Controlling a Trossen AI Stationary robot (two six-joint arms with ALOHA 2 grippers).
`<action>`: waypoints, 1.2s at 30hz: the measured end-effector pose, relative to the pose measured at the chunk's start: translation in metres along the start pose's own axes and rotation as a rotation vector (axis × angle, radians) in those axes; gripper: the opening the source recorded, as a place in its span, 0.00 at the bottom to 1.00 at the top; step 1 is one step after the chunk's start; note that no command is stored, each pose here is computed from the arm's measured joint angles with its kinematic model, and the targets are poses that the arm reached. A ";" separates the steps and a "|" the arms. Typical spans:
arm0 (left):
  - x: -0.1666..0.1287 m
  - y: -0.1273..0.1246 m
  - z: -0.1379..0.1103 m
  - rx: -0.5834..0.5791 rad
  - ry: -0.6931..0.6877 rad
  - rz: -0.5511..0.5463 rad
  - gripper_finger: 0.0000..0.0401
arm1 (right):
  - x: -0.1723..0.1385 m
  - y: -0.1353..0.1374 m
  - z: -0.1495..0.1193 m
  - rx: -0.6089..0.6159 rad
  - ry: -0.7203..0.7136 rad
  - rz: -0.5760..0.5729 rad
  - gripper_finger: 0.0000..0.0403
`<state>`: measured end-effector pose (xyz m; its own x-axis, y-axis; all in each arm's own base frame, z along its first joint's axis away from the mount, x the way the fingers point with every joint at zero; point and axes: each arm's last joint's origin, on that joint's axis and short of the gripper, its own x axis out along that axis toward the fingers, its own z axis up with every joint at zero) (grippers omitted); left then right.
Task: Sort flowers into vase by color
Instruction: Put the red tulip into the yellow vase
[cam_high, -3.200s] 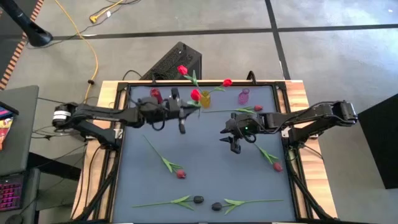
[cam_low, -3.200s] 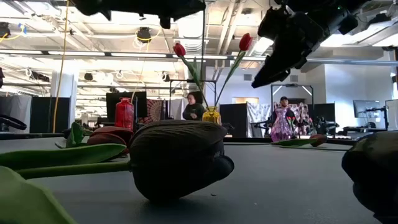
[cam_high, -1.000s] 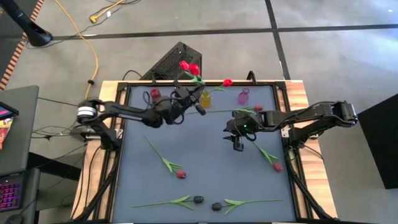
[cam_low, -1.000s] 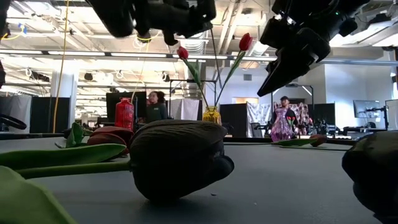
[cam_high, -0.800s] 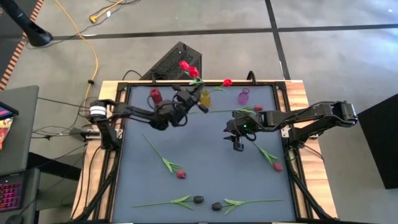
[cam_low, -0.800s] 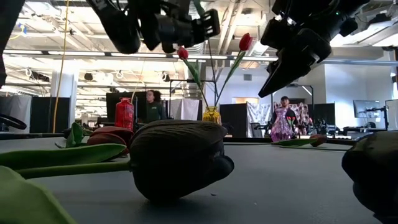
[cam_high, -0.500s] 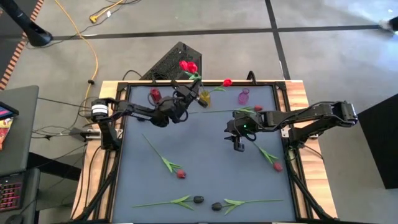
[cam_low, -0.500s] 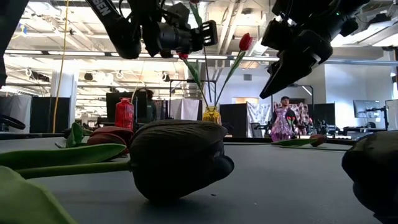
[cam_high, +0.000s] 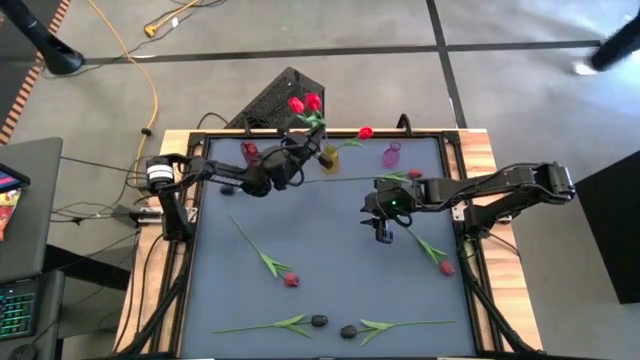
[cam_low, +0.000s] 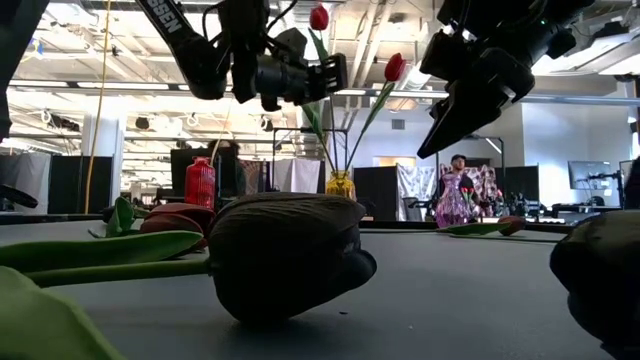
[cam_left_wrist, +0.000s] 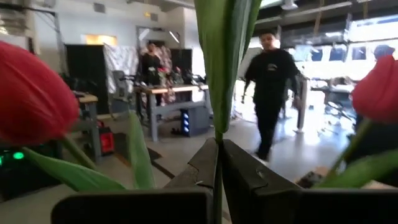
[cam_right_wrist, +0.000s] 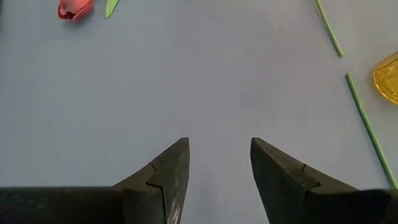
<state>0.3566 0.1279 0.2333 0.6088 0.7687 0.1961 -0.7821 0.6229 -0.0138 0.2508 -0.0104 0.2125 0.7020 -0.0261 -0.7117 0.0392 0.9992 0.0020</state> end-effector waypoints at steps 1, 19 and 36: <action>0.000 0.000 -0.002 0.002 0.012 -0.017 0.00 | 0.000 0.000 0.000 0.000 0.000 0.000 0.49; 0.006 0.009 -0.026 0.015 0.225 -0.149 0.00 | 0.000 0.000 0.003 0.000 -0.028 -0.005 0.49; 0.016 0.003 -0.030 0.198 0.508 -0.311 0.13 | 0.000 0.000 0.003 0.003 -0.028 -0.005 0.49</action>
<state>0.3680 0.1465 0.2065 0.7609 0.5592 -0.3290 -0.5385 0.8272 0.1606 0.2527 -0.0106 0.2144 0.7214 -0.0319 -0.6917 0.0447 0.9990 0.0006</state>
